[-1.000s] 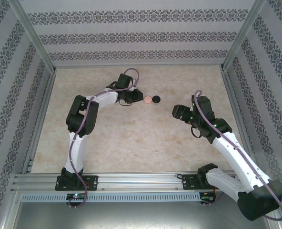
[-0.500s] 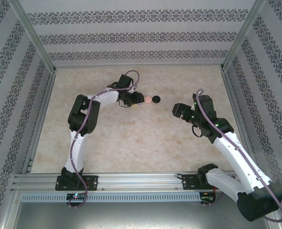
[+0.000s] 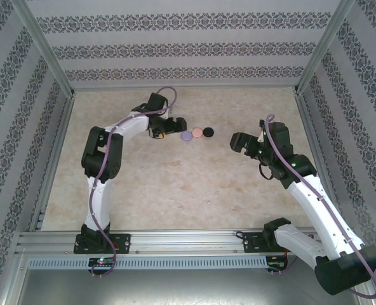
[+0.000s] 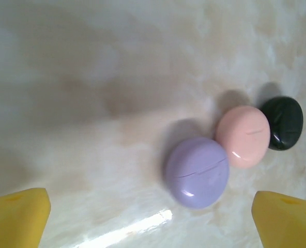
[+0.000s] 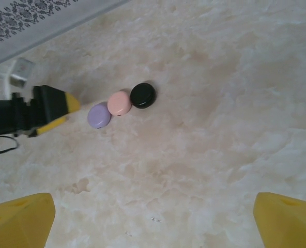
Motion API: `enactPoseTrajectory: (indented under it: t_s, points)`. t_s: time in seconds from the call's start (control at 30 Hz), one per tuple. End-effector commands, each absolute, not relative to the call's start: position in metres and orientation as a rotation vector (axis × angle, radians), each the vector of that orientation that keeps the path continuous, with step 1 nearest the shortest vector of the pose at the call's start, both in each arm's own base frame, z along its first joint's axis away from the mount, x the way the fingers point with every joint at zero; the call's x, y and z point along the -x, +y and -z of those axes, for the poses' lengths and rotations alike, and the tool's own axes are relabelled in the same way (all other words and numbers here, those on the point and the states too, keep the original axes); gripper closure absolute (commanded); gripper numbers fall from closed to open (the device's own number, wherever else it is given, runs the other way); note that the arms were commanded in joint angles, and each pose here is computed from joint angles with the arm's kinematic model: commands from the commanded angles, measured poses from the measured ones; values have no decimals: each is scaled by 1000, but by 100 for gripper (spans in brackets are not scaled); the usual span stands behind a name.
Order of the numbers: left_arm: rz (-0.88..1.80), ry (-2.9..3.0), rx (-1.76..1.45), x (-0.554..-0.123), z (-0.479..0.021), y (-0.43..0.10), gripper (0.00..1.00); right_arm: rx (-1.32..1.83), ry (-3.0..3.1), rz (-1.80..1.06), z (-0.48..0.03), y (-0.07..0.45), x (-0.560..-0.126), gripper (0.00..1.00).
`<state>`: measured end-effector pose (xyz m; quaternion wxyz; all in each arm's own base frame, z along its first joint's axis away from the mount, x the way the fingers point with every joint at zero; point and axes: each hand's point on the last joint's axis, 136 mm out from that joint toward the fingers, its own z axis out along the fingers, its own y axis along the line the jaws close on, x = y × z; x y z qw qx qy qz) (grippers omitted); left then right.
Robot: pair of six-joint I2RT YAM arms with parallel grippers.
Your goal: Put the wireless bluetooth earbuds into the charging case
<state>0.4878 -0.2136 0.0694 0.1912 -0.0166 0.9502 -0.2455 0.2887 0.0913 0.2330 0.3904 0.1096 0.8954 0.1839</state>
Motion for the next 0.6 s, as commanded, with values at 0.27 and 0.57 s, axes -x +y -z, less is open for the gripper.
enactPoseTrajectory:
  t_s: [0.27,0.57]
  points:
    - [449,2388,-17,-455,-196,-143,0,-352,2203,-61,-231,29,-302,2]
    - [247,2066,21,-417,-245,-93,0,-486,2031,282,-203,-30,-313,2]
